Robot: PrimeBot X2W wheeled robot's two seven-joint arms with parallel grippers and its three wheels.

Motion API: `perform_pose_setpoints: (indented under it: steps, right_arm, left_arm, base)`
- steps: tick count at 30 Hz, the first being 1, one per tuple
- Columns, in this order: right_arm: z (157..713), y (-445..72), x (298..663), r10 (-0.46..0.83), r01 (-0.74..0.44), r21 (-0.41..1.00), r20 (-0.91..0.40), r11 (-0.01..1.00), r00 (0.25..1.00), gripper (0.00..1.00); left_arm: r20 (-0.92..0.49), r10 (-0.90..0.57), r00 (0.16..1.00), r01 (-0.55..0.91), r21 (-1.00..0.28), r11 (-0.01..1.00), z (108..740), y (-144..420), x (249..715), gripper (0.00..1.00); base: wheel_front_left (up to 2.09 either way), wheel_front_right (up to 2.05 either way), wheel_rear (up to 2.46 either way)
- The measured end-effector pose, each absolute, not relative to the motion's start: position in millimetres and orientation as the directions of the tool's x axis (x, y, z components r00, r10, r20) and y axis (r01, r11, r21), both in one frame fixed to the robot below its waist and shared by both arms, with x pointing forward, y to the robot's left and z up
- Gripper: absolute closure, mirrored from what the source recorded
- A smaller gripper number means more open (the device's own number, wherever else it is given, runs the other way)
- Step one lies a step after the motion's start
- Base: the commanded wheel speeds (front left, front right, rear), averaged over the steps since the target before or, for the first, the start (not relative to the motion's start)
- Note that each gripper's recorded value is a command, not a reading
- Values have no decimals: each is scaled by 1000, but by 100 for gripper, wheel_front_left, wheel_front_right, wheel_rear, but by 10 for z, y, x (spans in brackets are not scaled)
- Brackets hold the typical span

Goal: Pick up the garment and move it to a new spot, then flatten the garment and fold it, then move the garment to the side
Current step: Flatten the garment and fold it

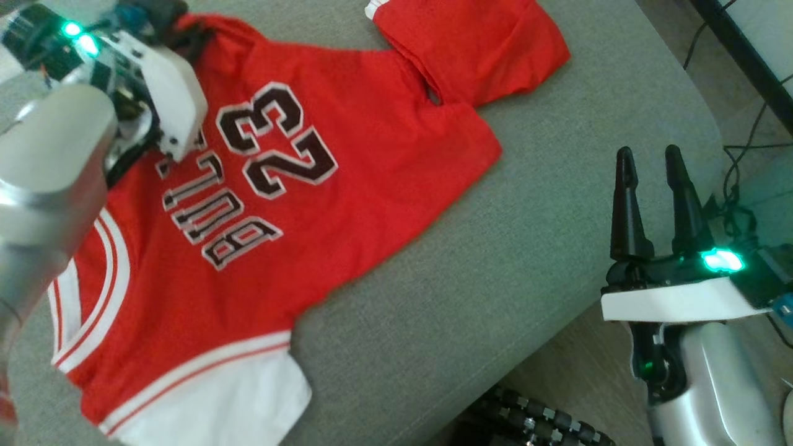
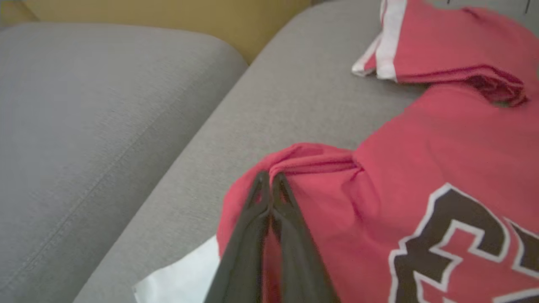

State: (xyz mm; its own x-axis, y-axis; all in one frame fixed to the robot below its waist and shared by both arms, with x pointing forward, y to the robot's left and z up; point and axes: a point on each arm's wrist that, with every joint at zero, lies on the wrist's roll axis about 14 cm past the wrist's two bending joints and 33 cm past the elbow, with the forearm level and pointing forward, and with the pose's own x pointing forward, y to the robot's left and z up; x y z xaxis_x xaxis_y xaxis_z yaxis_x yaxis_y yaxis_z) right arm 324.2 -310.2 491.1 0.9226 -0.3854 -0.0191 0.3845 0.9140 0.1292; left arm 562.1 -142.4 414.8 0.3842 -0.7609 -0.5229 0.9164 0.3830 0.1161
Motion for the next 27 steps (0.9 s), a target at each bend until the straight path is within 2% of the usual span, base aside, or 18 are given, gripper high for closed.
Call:
perform_pose_setpoints:
  steps: [4,13,14,15,18,27]
  right_arm:
    - [4892,-3082,3248,-380,380,131,-25,916,925,0]
    - [4822,-3057,3270,-371,374,125,-46,919,927,0]
    - [4812,-3051,3279,-369,372,126,-48,920,928,0]
    - [4807,-3043,3292,-365,368,127,-49,921,930,0]
    - [4789,-3011,3341,-350,354,122,-51,927,935,0]
    - [4880,-2865,3612,-278,276,113,-2,954,961,0]
  left_arm:
    - [-452,-763,462,880,129,456,4321,-1422,5837,100]
    - [-391,-684,615,784,216,582,4434,-1202,6236,100]
    - [-390,-678,623,777,213,592,4439,-1175,6259,22]
    - [-394,-671,628,772,211,599,4429,-1151,6268,0]
    - [-407,-657,634,766,214,607,4389,-1082,6263,0]
    - [-275,-677,683,729,192,658,4735,-904,6204,0]
  base:
    - [0,0,0]
    - [0,0,0]
    - [0,0,0]
    - [0,0,0]
    - [0,0,0]
    - [0,0,0]
